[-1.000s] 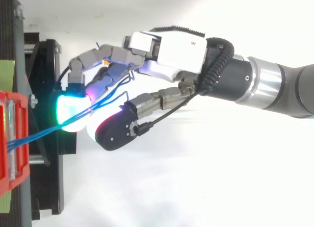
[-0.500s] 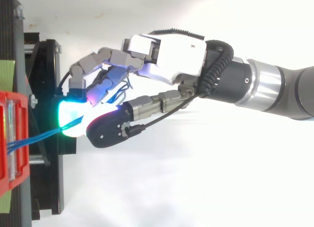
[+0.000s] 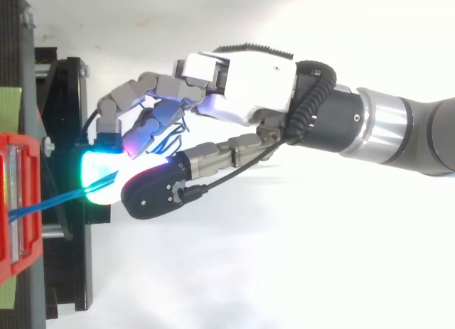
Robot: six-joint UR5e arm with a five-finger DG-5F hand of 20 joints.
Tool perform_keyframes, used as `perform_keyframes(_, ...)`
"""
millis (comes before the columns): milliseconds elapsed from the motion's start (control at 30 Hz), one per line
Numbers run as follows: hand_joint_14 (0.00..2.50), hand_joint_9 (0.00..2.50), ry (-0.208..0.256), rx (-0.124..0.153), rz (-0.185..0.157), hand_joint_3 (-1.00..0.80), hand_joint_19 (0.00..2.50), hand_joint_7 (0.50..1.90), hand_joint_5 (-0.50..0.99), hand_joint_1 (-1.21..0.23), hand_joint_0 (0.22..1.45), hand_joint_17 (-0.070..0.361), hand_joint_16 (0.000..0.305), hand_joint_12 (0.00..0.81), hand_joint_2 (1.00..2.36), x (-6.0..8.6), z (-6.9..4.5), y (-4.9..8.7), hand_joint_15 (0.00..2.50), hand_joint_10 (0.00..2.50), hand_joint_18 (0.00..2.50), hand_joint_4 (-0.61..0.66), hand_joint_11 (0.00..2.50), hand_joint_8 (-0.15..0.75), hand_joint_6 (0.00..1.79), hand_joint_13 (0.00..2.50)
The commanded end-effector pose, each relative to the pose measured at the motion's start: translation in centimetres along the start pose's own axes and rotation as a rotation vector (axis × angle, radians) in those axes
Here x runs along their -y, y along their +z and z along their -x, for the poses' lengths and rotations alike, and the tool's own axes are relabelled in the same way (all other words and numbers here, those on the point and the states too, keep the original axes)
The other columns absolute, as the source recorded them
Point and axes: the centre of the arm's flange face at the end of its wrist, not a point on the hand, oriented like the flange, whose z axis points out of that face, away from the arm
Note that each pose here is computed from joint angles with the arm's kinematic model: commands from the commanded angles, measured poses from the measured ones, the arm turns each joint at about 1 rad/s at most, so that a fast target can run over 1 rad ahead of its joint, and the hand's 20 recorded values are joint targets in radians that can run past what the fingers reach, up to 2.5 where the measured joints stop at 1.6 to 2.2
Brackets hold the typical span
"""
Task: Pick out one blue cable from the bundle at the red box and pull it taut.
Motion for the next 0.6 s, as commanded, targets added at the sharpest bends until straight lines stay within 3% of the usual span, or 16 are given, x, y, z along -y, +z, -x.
perform_keyframes(0, 0.02, 0.92, 0.023, -0.004, -0.027, -0.05, 0.73, 0.97, -0.21, -0.68, 0.60, 0.084, 0.037, 0.284, 1.03, -0.3, -0.1, 0.2, 0.60, 0.02, 0.65, -0.03, 0.73, 0.232, 0.92, 0.83)
perform_keyframes(100, 0.02, 0.92, 0.021, -0.008, -0.039, -0.05, 0.72, 0.98, -0.21, -0.70, 0.61, 0.084, 0.037, 0.287, 1.03, -0.6, -0.1, 0.4, 0.60, 0.02, 0.65, -0.04, 0.73, 0.235, 0.93, 0.84)
perform_keyframes(167, 0.02, 0.92, 0.021, -0.018, -0.044, -0.04, 0.71, 1.16, -0.22, -0.76, 0.64, 0.085, 0.038, 0.289, 1.04, -0.8, -0.1, 0.6, 0.60, 0.02, 0.69, -0.09, 0.75, 0.225, 0.93, 0.85)
perform_keyframes(233, 0.02, 0.92, 0.022, -0.022, -0.045, -0.04, 0.70, 1.23, -0.22, -0.78, 0.66, 0.086, 0.038, 0.286, 1.04, -1.0, 0.0, 0.7, 0.60, 0.02, 0.71, -0.10, 0.75, 0.229, 0.93, 0.86)
perform_keyframes(433, 0.02, 0.96, 0.021, -0.061, -0.062, -0.14, 0.70, 1.20, -0.23, -0.81, 0.70, 0.087, 0.039, 0.284, 1.03, -1.6, -0.1, 1.2, 0.61, 0.02, 0.74, -0.09, 0.77, 0.220, 0.96, 0.88)
perform_keyframes(567, 0.02, 0.96, 0.019, -0.063, -0.070, -0.26, 0.70, 1.16, -0.22, -0.83, 0.74, 0.086, 0.038, 0.283, 1.02, -1.8, -0.1, 1.2, 0.62, 0.02, 0.74, -0.11, 0.75, 0.212, 0.96, 0.89)
